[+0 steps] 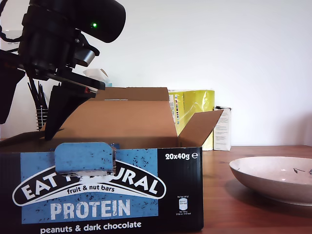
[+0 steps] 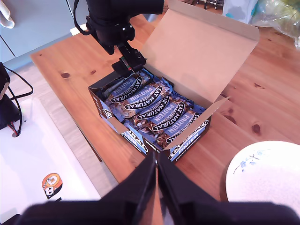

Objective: Spread the side flaps of the carton box of snackbars

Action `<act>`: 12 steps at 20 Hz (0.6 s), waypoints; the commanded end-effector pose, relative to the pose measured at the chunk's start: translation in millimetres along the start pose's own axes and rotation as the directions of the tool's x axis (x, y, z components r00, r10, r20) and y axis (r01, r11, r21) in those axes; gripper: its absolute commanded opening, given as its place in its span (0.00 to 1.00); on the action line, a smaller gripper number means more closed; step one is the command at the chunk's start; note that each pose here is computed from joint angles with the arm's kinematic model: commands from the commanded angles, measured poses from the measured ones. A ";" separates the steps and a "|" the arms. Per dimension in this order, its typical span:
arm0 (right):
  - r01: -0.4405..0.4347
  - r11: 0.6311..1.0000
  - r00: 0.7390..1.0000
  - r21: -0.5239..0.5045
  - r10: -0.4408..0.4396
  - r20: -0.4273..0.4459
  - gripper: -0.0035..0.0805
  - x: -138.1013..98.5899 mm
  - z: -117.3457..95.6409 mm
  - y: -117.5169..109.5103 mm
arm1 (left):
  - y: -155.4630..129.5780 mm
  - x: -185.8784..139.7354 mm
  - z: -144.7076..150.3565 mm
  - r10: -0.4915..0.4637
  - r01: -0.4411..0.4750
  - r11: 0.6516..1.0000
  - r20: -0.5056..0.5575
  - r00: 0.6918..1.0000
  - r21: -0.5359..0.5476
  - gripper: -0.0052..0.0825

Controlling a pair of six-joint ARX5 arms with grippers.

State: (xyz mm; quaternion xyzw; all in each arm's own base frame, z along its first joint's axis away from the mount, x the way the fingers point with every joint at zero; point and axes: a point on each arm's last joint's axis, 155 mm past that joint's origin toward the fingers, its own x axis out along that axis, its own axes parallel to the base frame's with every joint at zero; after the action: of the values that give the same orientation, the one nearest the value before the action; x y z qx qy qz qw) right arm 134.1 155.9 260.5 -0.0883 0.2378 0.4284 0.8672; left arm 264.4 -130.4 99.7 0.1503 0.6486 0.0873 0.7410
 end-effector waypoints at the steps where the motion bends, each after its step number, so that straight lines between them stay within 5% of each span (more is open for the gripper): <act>1: -0.006 1.000 1.000 -0.007 0.006 0.009 0.03 -1.9 2.5 1.8 | 5.2 0.9 -3.2 0.030 -0.030 0.999 -0.007 1.000 0.015 0.84; 12: -0.006 1.000 1.000 -0.007 0.006 0.009 0.03 -1.9 2.5 1.8 | 15.0 -13.5 -1.6 0.021 -0.021 1.000 0.042 0.999 0.001 0.84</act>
State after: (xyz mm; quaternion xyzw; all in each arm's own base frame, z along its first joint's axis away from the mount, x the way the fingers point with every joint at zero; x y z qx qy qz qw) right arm 133.8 155.7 259.8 -0.0885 0.2393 0.4283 0.8668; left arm 262.6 -123.2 117.5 0.1546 0.6308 0.0894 0.7551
